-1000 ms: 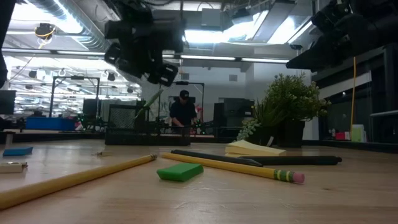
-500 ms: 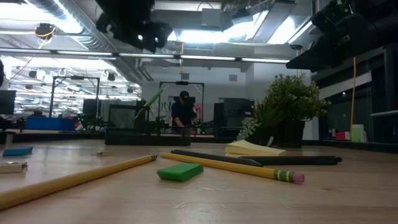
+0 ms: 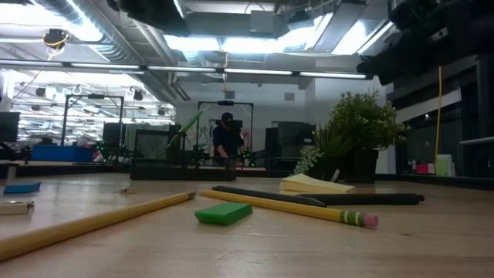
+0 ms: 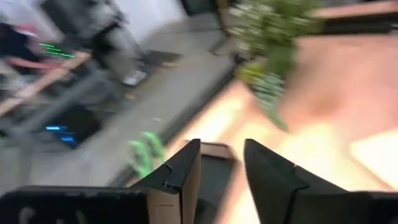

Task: Pick and place office supplies into organizer
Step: Put the dark blue eraser into the desk organizer

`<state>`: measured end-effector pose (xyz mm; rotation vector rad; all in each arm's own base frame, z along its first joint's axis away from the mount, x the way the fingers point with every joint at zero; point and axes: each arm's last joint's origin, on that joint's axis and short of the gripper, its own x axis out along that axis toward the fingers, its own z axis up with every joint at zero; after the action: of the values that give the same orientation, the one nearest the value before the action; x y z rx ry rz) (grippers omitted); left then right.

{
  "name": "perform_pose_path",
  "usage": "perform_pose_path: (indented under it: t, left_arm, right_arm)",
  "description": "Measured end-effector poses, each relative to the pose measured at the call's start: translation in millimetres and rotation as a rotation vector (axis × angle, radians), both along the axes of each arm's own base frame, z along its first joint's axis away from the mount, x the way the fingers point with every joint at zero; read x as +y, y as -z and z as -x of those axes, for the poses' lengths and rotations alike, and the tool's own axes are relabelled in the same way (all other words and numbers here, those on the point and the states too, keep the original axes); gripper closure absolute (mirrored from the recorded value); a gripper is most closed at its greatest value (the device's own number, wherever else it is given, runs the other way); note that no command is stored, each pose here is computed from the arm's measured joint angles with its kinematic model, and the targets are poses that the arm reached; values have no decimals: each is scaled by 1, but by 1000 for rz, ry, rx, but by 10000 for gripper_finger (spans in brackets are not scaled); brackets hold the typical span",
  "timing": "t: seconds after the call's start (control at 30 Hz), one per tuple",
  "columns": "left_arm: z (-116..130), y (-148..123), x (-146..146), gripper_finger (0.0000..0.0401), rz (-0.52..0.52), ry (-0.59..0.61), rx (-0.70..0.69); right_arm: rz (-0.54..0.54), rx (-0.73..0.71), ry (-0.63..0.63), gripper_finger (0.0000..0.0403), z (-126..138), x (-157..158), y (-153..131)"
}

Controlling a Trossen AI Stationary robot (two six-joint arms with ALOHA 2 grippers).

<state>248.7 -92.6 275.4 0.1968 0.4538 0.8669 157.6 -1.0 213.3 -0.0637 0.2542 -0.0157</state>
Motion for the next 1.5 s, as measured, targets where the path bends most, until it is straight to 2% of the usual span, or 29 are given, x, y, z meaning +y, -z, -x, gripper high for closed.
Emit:
perform_pose_path:
  t: [0.17,0.3,0.47,0.63,0.77,0.9,1.2,1.33,1.5]
  left_arm:
    - [-1,-11,-6,316,168,207,60]
    - [6,-28,2,340,159,302,80]
    - [30,-49,15,366,234,342,37]
    - [50,-54,14,394,358,294,-43]
    - [57,-49,10,398,525,192,-130]
    - [60,-43,6,399,684,129,-153]
    - [56,-35,-4,399,870,108,-119]
    - [51,-29,-6,399,961,4,-180]
    - [45,-20,-9,399,1156,-152,-200]
  right_arm:
    - [14,-24,-146,386,0,4,-2]
    - [4,-64,-187,386,-1,5,-6]
    - [-19,-54,-182,386,-1,5,-5]
    - [-17,-53,-182,386,-1,5,-5]
    - [-19,-53,-181,386,-1,5,-5]
    - [-17,-53,-181,386,-1,5,-5]
    - [-14,-47,-182,386,-1,5,-4]
    - [-15,-47,-181,386,-1,5,-4]
    - [-6,-46,-183,386,-1,5,-4]
